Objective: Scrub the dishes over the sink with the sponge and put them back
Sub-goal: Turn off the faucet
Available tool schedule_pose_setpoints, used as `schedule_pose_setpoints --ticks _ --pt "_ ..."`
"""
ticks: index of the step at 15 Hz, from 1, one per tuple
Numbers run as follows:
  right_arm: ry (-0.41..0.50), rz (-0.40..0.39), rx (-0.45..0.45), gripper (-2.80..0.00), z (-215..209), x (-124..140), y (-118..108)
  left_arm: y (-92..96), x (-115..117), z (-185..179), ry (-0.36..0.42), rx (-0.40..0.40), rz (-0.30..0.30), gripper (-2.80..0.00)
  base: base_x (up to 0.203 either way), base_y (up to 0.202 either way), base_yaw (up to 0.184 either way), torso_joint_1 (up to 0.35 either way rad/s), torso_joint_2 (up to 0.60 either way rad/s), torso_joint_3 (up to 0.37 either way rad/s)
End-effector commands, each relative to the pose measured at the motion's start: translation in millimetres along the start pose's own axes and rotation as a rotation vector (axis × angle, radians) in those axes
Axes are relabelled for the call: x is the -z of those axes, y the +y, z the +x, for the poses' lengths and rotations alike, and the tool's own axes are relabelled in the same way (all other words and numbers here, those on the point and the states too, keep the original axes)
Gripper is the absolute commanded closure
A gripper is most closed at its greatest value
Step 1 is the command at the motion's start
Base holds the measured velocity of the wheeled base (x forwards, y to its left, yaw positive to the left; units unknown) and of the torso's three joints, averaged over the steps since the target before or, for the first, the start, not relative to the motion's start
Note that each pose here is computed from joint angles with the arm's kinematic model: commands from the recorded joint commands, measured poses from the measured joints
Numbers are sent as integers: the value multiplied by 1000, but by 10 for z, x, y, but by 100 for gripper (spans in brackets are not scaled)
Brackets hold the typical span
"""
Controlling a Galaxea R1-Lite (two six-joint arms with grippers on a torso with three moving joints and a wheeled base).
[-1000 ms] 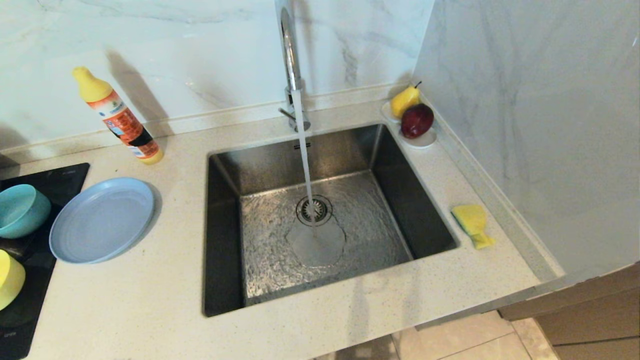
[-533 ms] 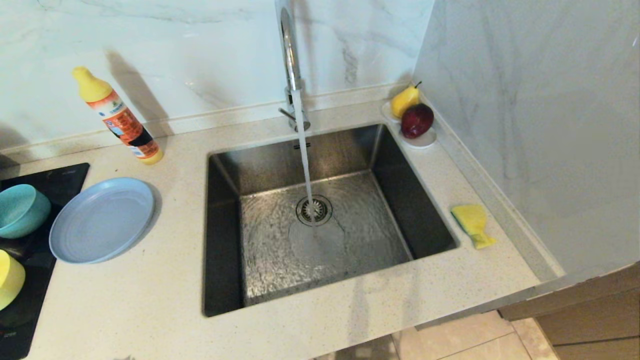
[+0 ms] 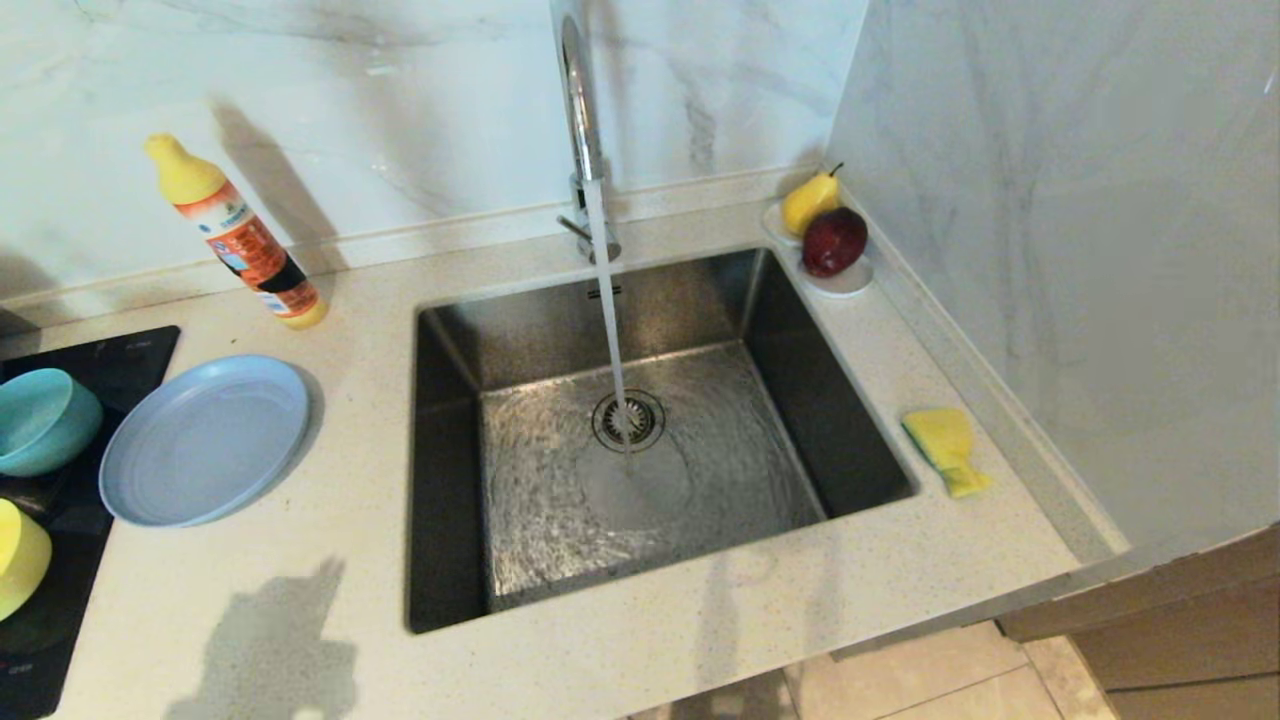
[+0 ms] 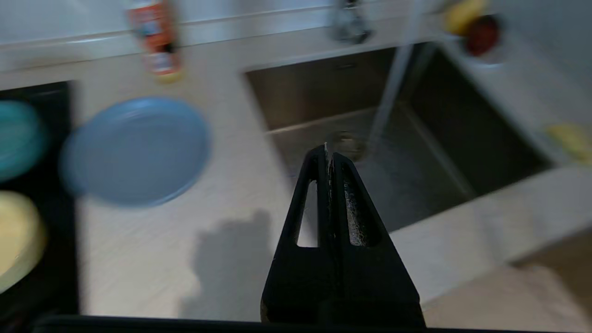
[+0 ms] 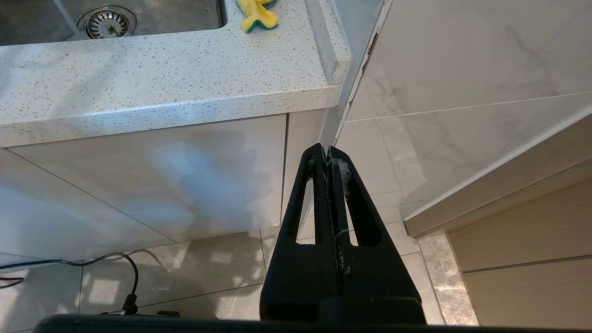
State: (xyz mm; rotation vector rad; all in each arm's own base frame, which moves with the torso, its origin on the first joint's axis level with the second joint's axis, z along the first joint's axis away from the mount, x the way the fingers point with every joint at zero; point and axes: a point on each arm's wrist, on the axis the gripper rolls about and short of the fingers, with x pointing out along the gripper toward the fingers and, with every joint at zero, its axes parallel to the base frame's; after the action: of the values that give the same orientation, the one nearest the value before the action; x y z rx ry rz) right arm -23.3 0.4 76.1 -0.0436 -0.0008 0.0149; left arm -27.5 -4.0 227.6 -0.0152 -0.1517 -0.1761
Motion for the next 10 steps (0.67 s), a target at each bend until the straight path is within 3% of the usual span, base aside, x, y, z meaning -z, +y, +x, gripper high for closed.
schedule_pose_setpoints --ticks 1,3,5,8,10 --pt "2 -1 -1 0 2 0 0 94 -355 782 208 146 -91 0 0 0 0 0 0 0" --pt "3 -1 -1 0 3 -1 0 183 -389 1409 357 232 -190 0 0 0 0 0 0 0" --pt "3 -1 -1 0 2 0 0 290 -337 2072 451 265 -298 0 0 0 0 0 0 0" --pt "2 -1 -1 0 2 0 0 374 -220 2999 489 306 -444 0 0 0 0 0 0 0" --pt "2 -1 -1 0 2 0 0 336 -24 3485 524 338 -502 0 0 0 0 0 0 0"
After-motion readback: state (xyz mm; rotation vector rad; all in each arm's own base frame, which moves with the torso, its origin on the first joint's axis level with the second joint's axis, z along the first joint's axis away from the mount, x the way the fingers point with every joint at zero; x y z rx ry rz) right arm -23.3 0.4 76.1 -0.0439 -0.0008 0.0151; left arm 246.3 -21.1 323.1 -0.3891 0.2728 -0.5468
